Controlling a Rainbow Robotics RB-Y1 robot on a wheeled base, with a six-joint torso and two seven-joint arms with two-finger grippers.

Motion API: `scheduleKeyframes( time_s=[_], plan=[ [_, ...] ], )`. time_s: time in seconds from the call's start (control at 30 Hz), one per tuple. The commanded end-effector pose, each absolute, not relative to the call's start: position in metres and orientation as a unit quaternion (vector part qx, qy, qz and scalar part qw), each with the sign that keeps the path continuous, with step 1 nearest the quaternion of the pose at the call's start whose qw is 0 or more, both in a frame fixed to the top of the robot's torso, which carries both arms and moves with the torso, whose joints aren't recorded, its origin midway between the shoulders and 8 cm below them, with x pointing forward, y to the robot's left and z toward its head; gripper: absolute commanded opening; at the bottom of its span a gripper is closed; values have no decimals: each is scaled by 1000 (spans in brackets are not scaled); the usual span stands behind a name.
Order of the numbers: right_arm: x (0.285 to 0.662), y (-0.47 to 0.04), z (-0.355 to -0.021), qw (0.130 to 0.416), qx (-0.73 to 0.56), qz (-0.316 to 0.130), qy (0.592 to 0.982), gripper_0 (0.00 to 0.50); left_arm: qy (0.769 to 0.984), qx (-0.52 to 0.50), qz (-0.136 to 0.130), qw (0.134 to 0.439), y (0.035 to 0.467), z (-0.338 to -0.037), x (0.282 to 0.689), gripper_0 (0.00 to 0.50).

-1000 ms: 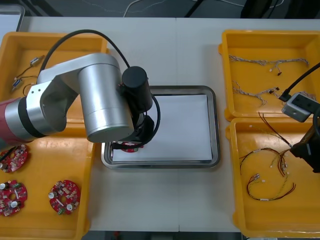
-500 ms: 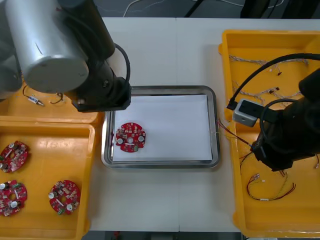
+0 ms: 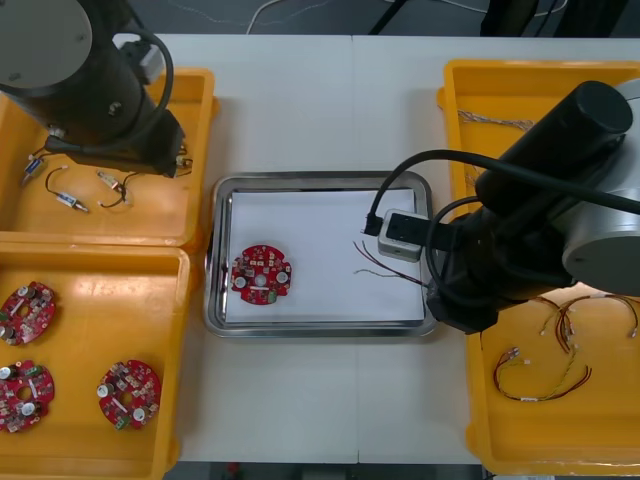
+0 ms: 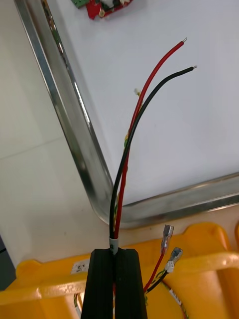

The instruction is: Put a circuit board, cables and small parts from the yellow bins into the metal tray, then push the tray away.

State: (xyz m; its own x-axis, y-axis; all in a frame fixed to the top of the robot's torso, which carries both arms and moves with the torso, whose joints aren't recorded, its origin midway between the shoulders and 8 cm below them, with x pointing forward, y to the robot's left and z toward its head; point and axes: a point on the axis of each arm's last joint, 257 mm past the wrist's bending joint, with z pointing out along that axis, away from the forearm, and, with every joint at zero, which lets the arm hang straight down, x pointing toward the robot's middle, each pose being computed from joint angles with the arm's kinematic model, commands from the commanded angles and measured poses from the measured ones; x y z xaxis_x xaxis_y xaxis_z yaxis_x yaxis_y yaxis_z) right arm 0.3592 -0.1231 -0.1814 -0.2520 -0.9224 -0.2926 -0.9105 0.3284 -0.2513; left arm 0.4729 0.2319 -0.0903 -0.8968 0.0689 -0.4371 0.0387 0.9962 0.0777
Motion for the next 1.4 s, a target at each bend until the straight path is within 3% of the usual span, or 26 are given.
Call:
scheduleKeyframes(
  time_s=[0.03, 0.2, 0.3, 0.53, 0.77, 1.03, 1.4],
  plan=[
    [372, -84, -181, 220, -622, -25, 751, 0, 966, -71, 51, 244, 297, -63, 492, 500],
    [387, -70, -201, 226, -636, -39, 737, 0, 963, -94, 7, 253, 339, -64, 502, 500],
    [392, -68, -212, 228, -647, -51, 726, 0, 959, -94, -4, 268, 362, -66, 503, 500],
    [404, -66, -240, 235, -662, -68, 709, 0, 952, -89, 9, 292, 411, -72, 499, 500],
    [408, -64, -269, 230, -671, -70, 702, 0, 946, -151, 21, 287, 443, -95, 492, 500],
    [411, -65, -285, 212, -666, -67, 712, 0, 927, -248, -23, 282, 447, -108, 502, 500],
    [416, -63, -280, 218, -670, -75, 706, 0, 890, -347, -79, 284, 420, -112, 523, 500]
  ],
)
